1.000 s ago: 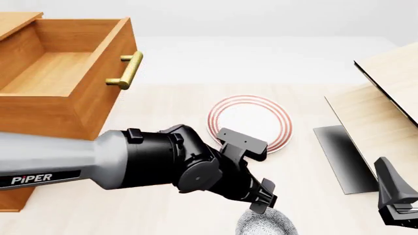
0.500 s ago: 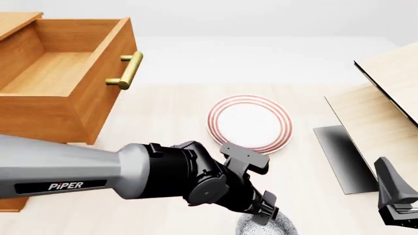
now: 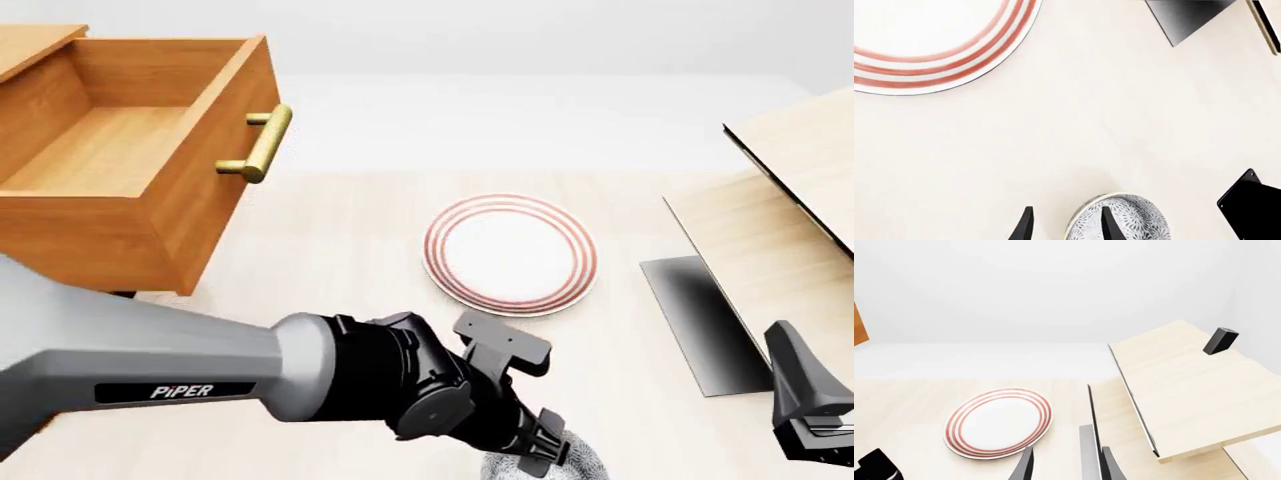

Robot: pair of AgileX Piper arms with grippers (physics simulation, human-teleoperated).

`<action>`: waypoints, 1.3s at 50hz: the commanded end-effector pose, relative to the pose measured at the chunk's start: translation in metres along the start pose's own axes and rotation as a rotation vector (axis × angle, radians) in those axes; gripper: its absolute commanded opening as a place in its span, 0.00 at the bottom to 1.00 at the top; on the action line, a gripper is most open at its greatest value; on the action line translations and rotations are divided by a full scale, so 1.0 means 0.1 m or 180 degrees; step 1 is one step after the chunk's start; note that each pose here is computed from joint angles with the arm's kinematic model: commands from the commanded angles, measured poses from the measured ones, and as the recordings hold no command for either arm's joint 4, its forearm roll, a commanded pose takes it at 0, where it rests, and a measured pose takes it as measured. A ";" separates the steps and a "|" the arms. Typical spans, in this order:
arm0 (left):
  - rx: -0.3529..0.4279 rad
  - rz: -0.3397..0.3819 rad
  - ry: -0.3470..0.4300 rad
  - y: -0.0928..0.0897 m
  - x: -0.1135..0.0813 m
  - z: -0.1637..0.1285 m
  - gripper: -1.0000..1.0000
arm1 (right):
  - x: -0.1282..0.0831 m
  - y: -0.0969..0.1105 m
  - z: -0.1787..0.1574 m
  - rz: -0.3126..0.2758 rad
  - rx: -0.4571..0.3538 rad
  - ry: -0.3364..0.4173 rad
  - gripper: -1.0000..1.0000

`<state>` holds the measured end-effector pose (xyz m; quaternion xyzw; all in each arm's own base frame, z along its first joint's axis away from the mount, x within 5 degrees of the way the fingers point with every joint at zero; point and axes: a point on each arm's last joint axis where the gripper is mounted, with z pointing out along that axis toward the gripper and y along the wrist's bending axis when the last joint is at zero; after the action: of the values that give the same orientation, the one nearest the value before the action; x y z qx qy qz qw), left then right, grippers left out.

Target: Open the top drawer of the cabinet and put the bowl in it.

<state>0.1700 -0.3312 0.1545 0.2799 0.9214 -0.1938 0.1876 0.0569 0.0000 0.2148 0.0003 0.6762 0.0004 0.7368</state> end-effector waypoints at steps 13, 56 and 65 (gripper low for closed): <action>-0.0008 -0.0030 0.0095 -0.05 0.10 0.18 1.00 | 0.00 0.00 0.00 -0.0002 0.0000 -0.0001 1.00; 0.0142 0.0025 -0.0353 0.02 -0.13 -0.41 0.00 | 0.00 0.00 0.00 -0.0002 0.0000 0.0000 1.00; 0.0164 0.0024 -0.0470 0.05 -0.20 -0.59 0.00 | 0.00 0.00 0.00 -0.0002 0.0000 -0.0001 1.00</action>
<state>0.1720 -0.3158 0.1918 0.2740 0.9065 -0.2250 0.2293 0.0569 0.0000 0.2148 0.0003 0.6762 0.0003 0.7368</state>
